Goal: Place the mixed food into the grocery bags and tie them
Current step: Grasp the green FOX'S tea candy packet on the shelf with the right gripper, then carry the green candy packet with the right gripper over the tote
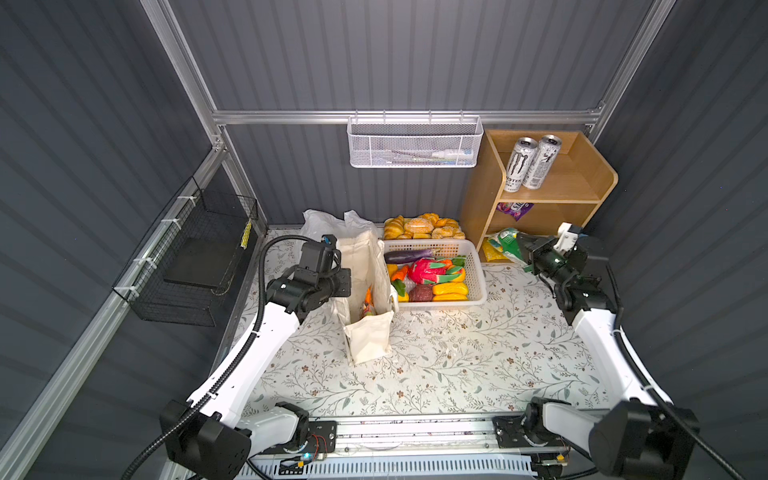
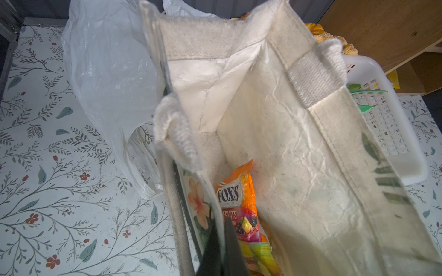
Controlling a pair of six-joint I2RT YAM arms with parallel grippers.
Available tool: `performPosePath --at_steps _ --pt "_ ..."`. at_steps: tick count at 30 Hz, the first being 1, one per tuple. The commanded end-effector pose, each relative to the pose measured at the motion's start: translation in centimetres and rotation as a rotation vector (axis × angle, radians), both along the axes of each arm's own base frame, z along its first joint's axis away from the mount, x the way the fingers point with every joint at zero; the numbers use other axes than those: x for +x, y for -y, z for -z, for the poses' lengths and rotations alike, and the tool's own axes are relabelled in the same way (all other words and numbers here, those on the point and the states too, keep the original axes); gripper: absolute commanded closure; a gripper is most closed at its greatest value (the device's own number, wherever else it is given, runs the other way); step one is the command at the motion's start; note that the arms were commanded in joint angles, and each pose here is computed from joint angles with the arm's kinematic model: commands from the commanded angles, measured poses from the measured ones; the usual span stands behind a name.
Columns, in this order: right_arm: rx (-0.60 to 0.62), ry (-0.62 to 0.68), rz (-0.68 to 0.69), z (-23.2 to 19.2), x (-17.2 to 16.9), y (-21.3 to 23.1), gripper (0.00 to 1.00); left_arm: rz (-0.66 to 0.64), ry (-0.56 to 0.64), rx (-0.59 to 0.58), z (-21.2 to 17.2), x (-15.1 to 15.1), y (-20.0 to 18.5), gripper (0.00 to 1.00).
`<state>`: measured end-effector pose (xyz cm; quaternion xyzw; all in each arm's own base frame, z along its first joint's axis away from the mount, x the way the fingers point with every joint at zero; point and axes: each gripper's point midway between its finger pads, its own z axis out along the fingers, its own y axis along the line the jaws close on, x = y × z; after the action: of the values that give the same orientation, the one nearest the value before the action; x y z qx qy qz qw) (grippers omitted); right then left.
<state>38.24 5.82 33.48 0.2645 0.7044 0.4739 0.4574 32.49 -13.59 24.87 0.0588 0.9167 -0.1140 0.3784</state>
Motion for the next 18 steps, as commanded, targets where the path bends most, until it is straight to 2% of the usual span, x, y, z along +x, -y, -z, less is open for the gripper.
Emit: performPosePath --at_steps 1,7,13,18 --pt "-0.072 0.130 -0.184 -4.6 -3.1 -6.0 1.00 -0.013 0.023 -0.004 -0.6 -0.1 -0.3 1.00" --pt "-0.063 0.259 -0.418 -10.2 -6.4 -15.4 1.00 -0.019 0.017 -0.003 -0.3 -0.1 -0.4 1.00" --pt "-0.014 0.307 -0.616 -12.3 -8.2 -23.9 1.00 -0.035 0.020 -0.004 -0.3 -0.2 -0.6 1.00" --pt "0.047 0.307 -0.694 -12.4 -8.9 -28.3 1.00 -0.049 0.040 -0.026 -0.3 -0.4 -0.8 1.00"
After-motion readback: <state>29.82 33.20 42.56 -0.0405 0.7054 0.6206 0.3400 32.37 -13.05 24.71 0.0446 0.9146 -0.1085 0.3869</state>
